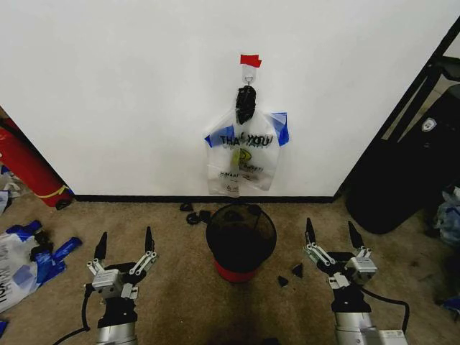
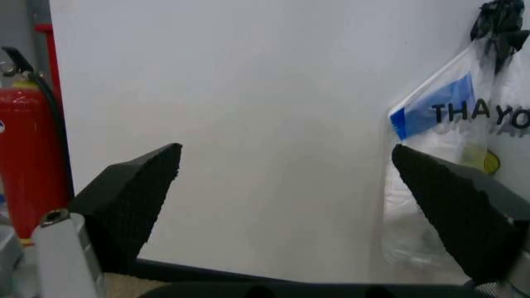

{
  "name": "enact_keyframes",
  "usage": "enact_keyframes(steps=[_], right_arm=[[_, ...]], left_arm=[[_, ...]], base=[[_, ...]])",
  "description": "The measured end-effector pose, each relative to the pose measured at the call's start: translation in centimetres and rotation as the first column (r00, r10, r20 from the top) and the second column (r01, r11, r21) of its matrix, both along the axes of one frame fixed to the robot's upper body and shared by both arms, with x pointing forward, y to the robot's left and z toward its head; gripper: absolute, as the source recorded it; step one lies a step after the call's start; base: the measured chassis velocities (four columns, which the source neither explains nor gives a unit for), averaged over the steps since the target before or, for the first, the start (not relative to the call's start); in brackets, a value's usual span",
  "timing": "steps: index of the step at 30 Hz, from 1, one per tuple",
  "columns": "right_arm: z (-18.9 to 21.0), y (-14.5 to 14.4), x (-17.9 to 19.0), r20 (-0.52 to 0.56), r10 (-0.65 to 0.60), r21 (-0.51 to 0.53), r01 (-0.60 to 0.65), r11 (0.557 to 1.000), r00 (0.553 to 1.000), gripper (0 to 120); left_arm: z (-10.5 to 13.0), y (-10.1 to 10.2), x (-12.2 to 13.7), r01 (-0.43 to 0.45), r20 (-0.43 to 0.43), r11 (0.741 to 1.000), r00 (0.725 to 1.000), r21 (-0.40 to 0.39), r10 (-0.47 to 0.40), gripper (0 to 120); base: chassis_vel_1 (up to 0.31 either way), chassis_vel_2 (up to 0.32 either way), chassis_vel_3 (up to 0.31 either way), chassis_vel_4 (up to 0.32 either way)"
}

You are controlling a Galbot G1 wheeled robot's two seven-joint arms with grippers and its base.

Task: Pick up the garbage bag from the wall and place it over the trash bin.

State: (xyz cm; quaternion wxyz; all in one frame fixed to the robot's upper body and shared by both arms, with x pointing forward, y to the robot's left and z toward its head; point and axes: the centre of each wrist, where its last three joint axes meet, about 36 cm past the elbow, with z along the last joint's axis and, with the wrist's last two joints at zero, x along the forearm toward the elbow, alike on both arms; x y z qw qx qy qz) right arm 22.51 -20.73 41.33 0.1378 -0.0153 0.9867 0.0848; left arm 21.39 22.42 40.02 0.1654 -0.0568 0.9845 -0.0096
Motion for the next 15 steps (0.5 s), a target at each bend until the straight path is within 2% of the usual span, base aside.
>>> enact_keyframes(steps=[15], right_arm=[[-0.51,-0.29,0.52,-0.016,0.010,-0.002,-0.010,1.000,1.000,100]], left_arm=[[0.53,-0.27,0.53,0.004,0.028,1.000,1.000,-0.010,-0.003,100]], base=[[0.000,0.000,0.000,0.000]])
